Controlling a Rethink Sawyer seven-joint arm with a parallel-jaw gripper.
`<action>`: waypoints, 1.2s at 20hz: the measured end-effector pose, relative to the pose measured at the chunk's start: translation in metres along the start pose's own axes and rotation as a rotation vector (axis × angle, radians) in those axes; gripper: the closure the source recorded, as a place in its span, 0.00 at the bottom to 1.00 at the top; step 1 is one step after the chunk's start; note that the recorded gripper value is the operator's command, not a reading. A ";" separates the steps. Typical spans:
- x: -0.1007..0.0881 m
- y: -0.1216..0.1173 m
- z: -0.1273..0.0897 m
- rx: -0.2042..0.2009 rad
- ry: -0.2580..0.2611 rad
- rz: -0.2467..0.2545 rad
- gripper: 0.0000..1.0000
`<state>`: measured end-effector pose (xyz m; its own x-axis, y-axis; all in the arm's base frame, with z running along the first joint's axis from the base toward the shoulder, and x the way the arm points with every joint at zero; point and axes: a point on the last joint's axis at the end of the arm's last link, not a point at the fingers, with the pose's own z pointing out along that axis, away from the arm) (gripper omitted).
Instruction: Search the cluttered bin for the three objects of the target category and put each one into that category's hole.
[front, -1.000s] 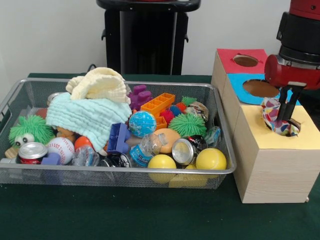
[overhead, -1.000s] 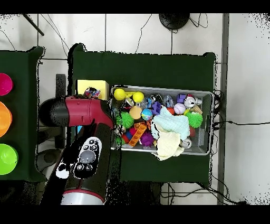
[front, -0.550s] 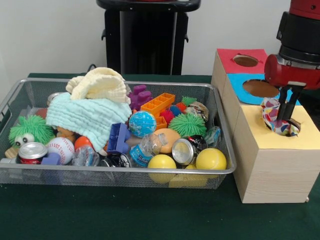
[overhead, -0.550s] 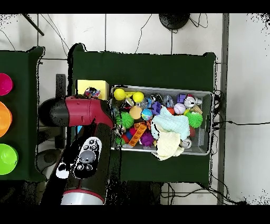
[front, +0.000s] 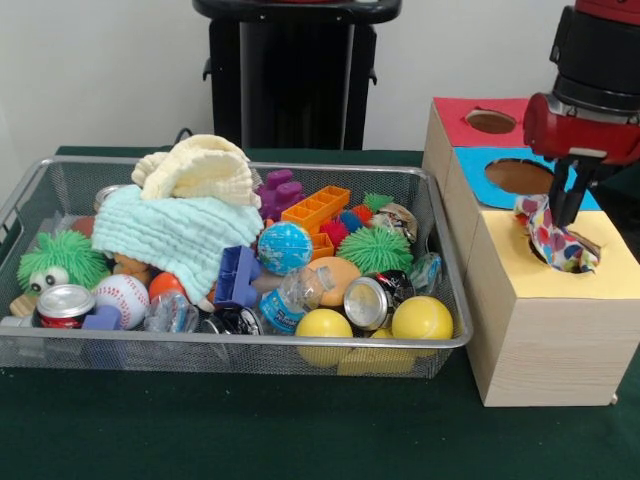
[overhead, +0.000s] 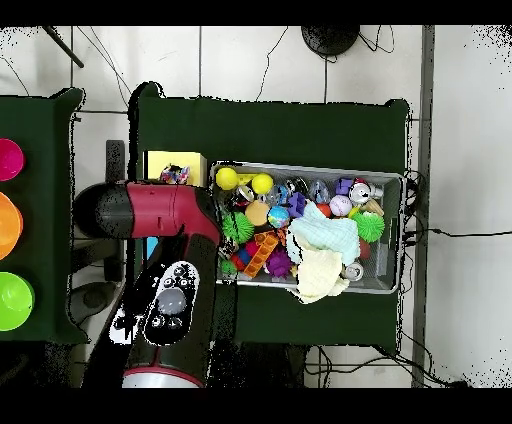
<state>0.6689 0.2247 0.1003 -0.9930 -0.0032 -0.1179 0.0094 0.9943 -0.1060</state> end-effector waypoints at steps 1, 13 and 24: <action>0.000 -0.003 -0.004 -0.002 0.013 0.006 1.00; -0.006 -0.031 -0.031 -0.011 0.078 0.053 1.00; -0.006 -0.032 -0.031 -0.012 0.077 0.054 1.00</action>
<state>0.6713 0.1959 0.1354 -0.9972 0.0585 -0.0465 0.0625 0.9940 -0.0899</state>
